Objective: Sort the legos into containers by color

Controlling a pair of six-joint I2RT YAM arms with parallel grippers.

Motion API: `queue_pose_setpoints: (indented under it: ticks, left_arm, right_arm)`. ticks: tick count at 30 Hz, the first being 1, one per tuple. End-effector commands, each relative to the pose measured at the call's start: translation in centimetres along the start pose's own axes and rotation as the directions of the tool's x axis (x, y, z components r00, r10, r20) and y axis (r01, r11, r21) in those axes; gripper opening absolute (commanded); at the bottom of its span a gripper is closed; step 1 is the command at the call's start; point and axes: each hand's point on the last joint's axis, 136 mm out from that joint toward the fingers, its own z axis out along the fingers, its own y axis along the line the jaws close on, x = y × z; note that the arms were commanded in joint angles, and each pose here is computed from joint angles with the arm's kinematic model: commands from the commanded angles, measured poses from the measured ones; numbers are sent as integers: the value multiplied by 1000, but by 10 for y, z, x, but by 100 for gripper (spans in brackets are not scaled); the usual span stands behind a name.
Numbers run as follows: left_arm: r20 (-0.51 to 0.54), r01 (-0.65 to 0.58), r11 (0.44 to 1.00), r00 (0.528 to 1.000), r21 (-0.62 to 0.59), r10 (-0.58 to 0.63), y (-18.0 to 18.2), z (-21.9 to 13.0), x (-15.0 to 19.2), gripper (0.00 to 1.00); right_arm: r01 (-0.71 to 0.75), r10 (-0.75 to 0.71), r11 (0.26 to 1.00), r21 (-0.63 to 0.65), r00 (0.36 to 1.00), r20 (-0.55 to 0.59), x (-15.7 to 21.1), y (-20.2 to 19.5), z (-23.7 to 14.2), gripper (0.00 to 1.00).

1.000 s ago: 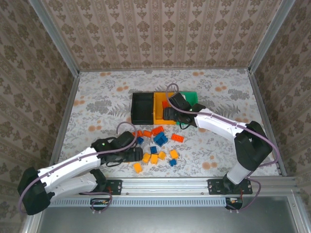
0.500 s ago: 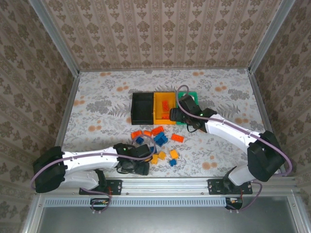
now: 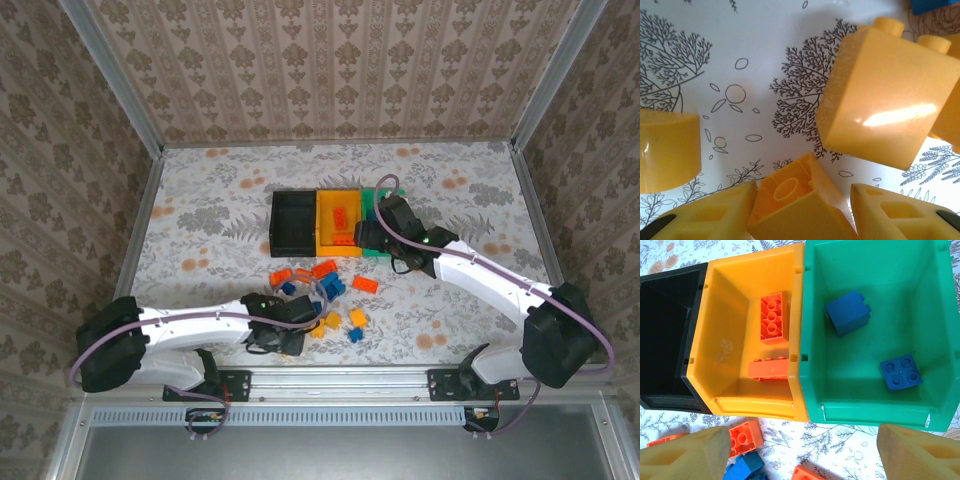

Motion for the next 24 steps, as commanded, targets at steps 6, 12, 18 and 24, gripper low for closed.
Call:
queue_pose_setpoints:
  ticks: [6,12,18,24]
  left_arm:
    - [50,-16,1000,999,17,15,-1,-24,-8,36]
    - [87,9,1000,996,27,-11,4,-50,-19,67]
    - [42,17,1000,999,11,-17,17,-61,0,90]
    - [-85,-4,1000,996,7,5,23,-60,37,92]
  right_arm:
    - [-21,21,1000,2,999,24,-6,-5,-4,78]
    - [-24,24,1000,-12,1000,3,-2,-3,-4,79]
    - [-4,1,999,-55,998,-66,16,3,-3,79]
    - [13,-16,999,-33,997,-80,26,-3,-2,79]
